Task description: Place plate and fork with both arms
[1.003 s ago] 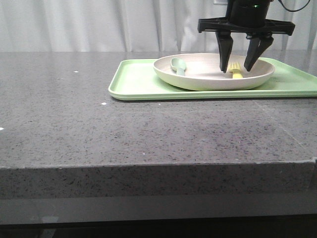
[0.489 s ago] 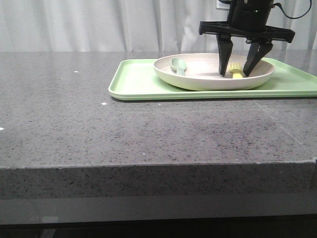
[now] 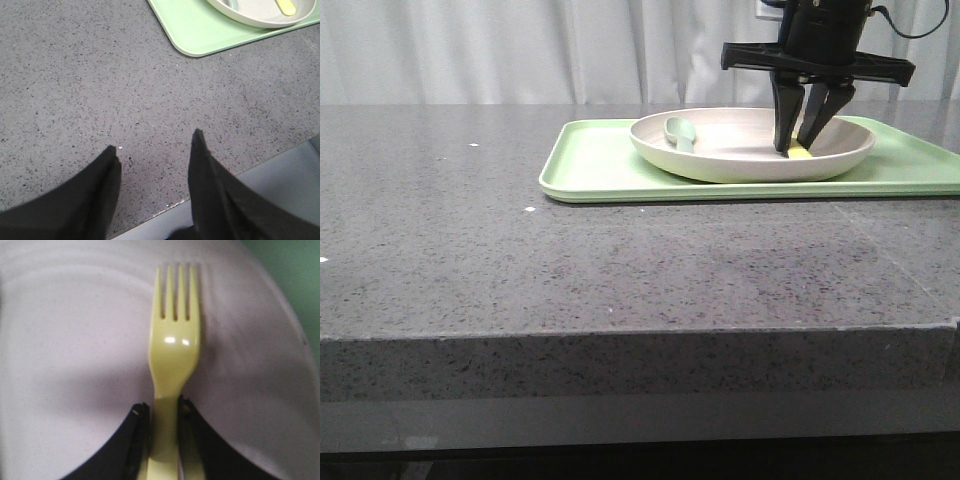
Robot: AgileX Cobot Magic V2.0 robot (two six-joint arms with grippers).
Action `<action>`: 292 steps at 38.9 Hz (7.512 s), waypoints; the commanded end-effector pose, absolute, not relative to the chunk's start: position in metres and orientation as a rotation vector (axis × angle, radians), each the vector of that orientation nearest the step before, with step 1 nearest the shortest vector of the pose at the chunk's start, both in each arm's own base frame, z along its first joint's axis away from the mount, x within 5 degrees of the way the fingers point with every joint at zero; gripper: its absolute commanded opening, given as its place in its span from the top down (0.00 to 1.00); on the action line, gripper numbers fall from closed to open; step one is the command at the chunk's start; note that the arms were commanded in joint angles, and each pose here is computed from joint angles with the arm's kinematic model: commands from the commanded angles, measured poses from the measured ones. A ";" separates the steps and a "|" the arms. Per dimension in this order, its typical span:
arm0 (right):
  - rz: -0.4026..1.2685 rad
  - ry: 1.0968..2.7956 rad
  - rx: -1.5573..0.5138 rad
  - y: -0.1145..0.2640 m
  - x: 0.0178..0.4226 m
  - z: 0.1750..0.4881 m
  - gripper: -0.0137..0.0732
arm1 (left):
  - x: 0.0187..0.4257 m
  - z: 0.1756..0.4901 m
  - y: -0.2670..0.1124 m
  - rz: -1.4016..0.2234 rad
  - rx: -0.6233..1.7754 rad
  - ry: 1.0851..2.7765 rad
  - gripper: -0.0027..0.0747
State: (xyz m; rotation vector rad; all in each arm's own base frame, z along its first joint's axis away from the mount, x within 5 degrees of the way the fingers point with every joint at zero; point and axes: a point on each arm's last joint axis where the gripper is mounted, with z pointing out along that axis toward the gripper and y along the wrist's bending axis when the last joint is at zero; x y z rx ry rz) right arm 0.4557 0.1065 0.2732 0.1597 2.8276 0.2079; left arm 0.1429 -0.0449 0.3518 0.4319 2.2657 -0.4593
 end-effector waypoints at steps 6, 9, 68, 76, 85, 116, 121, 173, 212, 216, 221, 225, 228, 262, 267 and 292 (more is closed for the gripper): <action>0.198 2.833 0.129 0.100 0.440 0.307 0.65 | 0.145 0.365 -0.045 -0.466 0.395 2.185 0.55; 0.198 2.833 0.129 0.100 0.440 0.307 0.65 | 0.145 0.365 -0.045 -0.466 0.395 2.185 0.55; 0.089 2.606 0.076 -0.001 0.361 0.411 0.89 | 0.145 0.365 -0.045 -0.466 0.395 2.185 0.55; 0.125 2.657 0.067 -0.012 0.371 0.364 0.89 | 0.145 0.365 -0.045 -0.465 0.394 2.184 0.55; 0.280 2.688 0.064 -0.003 0.396 0.323 0.89 | 0.147 0.366 -0.044 -0.456 0.382 2.166 0.55; 0.349 2.658 0.091 -0.001 0.420 0.295 0.63 | 0.147 0.366 -0.044 -0.456 0.382 2.166 0.55; 0.320 2.662 0.082 -0.002 0.420 0.294 0.55 | 0.147 0.366 -0.044 -0.456 0.382 2.166 0.55; 0.174 2.354 -0.202 0.024 0.162 0.393 0.44 | 0.148 0.359 -0.026 -0.237 0.169 2.291 0.55; 0.154 1.992 -0.175 0.017 0.082 0.409 0.55 | 0.103 0.399 -0.025 -0.186 0.226 1.927 0.67; 0.154 1.988 -0.174 0.017 0.082 0.409 0.75 | 0.102 0.399 -0.025 -0.186 0.225 1.921 0.83; 0.154 1.985 -0.173 0.017 0.083 0.409 0.93 | 0.102 0.399 -0.025 -0.186 0.225 1.921 0.99; 0.154 1.985 -0.173 0.017 0.083 0.409 0.92 | 0.102 0.399 -0.025 -0.186 0.225 1.921 0.99; 0.154 1.985 -0.173 0.017 0.083 0.409 0.92 | 0.102 0.399 -0.025 -0.186 0.225 1.921 0.99; 0.154 1.991 -0.174 0.017 0.082 0.409 0.92 | 0.048 0.242 0.000 -0.001 -0.018 1.419 0.99; 0.154 1.992 -0.175 0.017 0.082 0.409 0.92 | 0.051 0.226 -0.001 -0.024 -0.012 1.453 0.99; 0.154 1.992 -0.175 0.017 0.082 0.409 0.92 | 0.054 0.214 0.000 -0.072 -0.055 1.447 0.99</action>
